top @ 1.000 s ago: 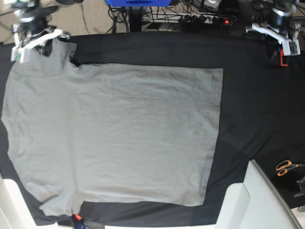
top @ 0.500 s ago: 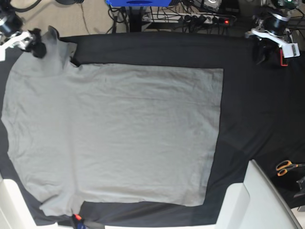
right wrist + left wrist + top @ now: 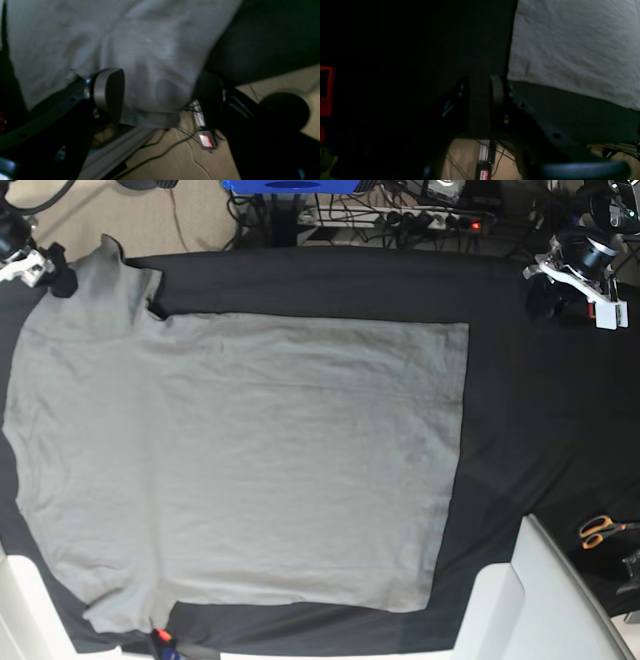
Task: Fold the T-shirt properly
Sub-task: 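Grasp the grey shirt's shoulder and sleeve edges with both grippers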
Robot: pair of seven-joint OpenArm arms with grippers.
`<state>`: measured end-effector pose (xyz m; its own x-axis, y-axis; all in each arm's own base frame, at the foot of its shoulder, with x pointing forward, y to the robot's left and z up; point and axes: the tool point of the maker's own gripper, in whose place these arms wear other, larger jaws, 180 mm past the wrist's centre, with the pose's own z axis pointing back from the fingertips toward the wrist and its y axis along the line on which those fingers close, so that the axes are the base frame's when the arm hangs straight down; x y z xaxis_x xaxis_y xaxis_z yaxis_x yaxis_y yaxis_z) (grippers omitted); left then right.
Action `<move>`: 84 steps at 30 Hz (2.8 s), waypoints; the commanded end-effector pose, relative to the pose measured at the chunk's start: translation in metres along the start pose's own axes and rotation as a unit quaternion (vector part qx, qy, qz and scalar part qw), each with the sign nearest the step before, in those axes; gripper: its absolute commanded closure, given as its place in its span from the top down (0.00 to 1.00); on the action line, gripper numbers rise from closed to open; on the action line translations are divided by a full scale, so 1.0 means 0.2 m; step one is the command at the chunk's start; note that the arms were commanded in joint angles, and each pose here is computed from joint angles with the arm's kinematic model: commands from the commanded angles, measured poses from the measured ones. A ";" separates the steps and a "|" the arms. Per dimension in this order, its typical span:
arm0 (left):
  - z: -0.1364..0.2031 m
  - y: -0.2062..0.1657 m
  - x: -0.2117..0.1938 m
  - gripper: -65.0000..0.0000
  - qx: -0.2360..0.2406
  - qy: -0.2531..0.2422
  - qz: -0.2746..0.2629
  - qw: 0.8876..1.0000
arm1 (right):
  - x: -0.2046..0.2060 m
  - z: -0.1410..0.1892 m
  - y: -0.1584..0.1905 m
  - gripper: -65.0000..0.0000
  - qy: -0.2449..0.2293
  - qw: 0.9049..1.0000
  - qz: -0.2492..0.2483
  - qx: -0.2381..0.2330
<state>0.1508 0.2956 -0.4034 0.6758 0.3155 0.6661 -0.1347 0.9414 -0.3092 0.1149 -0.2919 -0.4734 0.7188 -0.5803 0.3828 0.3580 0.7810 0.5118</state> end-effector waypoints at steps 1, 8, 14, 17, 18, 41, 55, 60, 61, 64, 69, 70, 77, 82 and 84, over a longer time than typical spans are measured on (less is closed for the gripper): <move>0.02 0.01 0.03 0.22 0.000 -0.011 -0.005 1.000 | 0.08 0.02 -0.01 0.67 -0.021 1.000 0.012 0.000; 0.03 0.02 0.05 0.22 0.001 -0.009 -0.012 1.000 | 0.08 0.01 -0.03 0.67 -0.029 0.999 0.013 -0.008; 0.02 0.02 0.05 0.22 0.000 -0.012 -0.010 1.000 | 0.00 -0.01 -0.03 0.67 0.000 1.000 -0.001 -0.006; 0.02 0.01 0.05 0.22 0.000 -0.013 -0.010 1.000 | -0.03 -0.02 -0.02 0.67 0.014 1.000 -0.004 -0.003; 0.02 0.01 0.06 0.22 0.000 -0.013 -0.009 1.000 | -0.05 -0.03 -0.01 0.67 0.019 1.000 -0.007 0.001; -0.05 0.05 0.04 0.27 0.002 -0.012 0.018 1.000 | -0.09 -0.12 0.11 0.02 0.050 0.998 0.016 0.029; -0.23 -0.04 -0.02 0.63 -0.014 -0.034 0.098 0.995 | -0.11 -0.12 0.10 0.01 0.055 0.998 0.016 0.028; -0.31 -0.06 -0.15 0.63 -0.021 -0.001 0.126 0.992 | -0.10 -0.12 0.10 0.01 0.055 0.998 0.017 0.028; -0.33 -0.08 -0.19 0.61 -0.027 0.011 0.126 0.992 | -0.10 -0.12 0.10 0.01 0.055 0.998 0.017 0.028; -0.37 -0.14 -0.23 0.51 -0.040 0.026 0.127 0.991 | -0.10 -0.12 0.10 0.01 0.055 0.998 0.017 0.028; -0.43 -0.21 -0.23 0.39 -0.058 0.030 0.128 0.990 | -0.10 -0.12 0.10 0.01 0.055 0.998 0.017 0.028; -0.44 -0.23 -0.25 0.39 -0.062 0.034 0.129 0.989 | -0.10 -0.12 0.10 0.01 0.055 0.998 0.018 0.027; -0.52 -0.31 -0.20 0.39 -0.078 0.027 0.139 0.987 | -0.10 -0.12 0.10 0.01 0.056 0.998 0.017 0.027; -0.54 -0.32 -0.19 0.39 -0.080 0.025 0.142 0.986 | -0.10 -0.12 0.10 0.01 0.056 0.998 0.017 0.027; -0.54 -0.32 -0.18 0.39 -0.081 0.024 0.140 0.987 | -0.10 -0.12 0.10 0.01 0.056 0.998 0.017 0.027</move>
<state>0.2130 0.2077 -0.4827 0.6555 0.5641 0.5021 -0.2118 0.7755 -0.5947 0.1176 -0.2511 -0.4953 0.7967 -0.5317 0.2873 0.3173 0.7726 0.5499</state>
